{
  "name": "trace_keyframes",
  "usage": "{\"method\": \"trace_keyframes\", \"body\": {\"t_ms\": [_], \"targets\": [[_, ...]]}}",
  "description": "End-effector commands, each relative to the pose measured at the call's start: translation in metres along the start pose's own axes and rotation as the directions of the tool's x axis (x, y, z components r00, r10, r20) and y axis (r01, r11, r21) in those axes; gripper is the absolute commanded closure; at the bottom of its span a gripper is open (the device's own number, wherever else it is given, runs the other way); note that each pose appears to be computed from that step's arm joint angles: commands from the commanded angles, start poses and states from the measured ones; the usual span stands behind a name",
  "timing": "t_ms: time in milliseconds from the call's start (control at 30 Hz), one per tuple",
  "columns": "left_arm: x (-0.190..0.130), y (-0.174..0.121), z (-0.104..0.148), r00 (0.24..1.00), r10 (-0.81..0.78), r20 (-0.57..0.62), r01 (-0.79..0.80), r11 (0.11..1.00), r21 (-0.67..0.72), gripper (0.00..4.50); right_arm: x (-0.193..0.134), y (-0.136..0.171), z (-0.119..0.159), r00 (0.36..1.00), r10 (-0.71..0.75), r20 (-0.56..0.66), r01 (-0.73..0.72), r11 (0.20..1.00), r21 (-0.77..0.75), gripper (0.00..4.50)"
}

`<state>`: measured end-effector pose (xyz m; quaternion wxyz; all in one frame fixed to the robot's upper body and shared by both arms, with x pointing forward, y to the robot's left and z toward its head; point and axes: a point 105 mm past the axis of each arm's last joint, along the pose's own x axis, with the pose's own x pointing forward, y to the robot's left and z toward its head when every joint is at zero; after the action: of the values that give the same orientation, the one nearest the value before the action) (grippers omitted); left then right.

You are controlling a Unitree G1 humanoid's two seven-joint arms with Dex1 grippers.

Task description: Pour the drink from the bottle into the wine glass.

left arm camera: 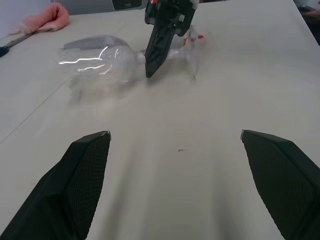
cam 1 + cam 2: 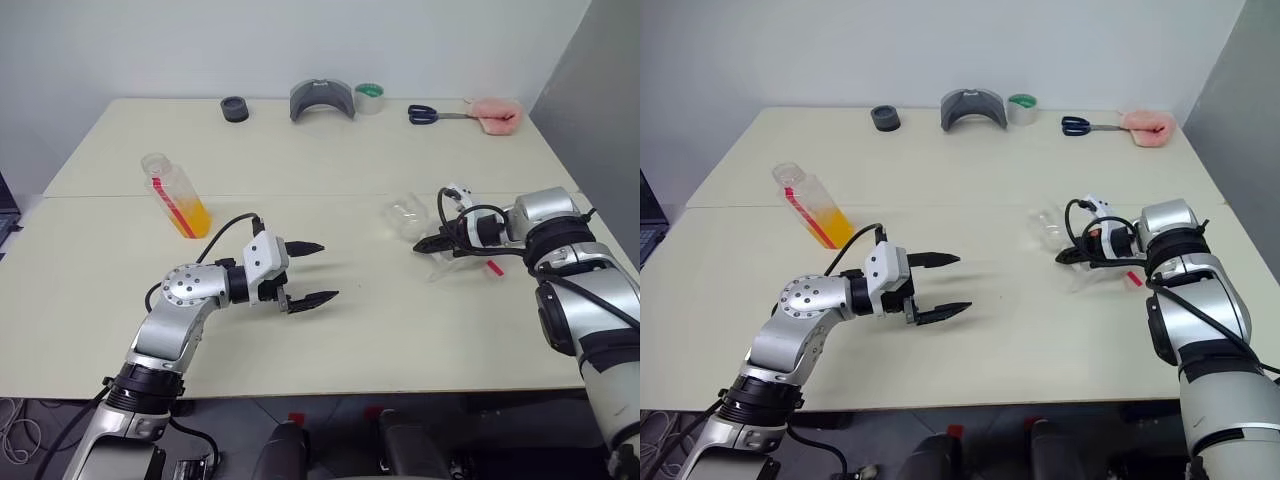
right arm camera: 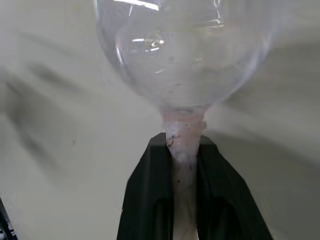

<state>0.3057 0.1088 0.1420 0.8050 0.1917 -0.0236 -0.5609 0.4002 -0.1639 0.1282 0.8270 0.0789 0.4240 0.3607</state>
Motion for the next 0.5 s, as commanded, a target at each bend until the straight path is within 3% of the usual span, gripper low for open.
{"method": "trace_keyframes", "body": {"t_ms": [33,167,333,467,500], "targets": [[0.001,-0.001,0.012,1.000,-0.004,0.023,0.002,0.999,0.049,0.00,-0.007,0.005,0.015,0.999,0.005,0.050,-0.004,1.000,-0.027,4.32],[0.003,-0.001,0.012,1.000,-0.008,0.021,0.007,0.999,0.051,0.00,-0.009,0.009,0.025,0.995,0.008,0.094,-0.006,1.000,-0.030,4.32],[0.005,0.001,0.012,1.000,-0.014,0.019,0.013,0.998,0.061,0.00,-0.014,0.022,0.066,0.946,0.017,0.323,-0.005,0.999,-0.036,4.32],[0.005,0.005,0.015,1.000,-0.015,0.016,0.014,0.997,0.076,0.00,-0.009,0.028,0.086,0.894,0.002,0.448,0.044,0.995,-0.091,4.32],[0.005,0.007,0.016,1.000,-0.014,0.016,0.013,0.997,0.080,0.00,-0.004,0.025,0.092,0.861,-0.044,0.507,0.111,0.988,-0.103,4.32]]}}
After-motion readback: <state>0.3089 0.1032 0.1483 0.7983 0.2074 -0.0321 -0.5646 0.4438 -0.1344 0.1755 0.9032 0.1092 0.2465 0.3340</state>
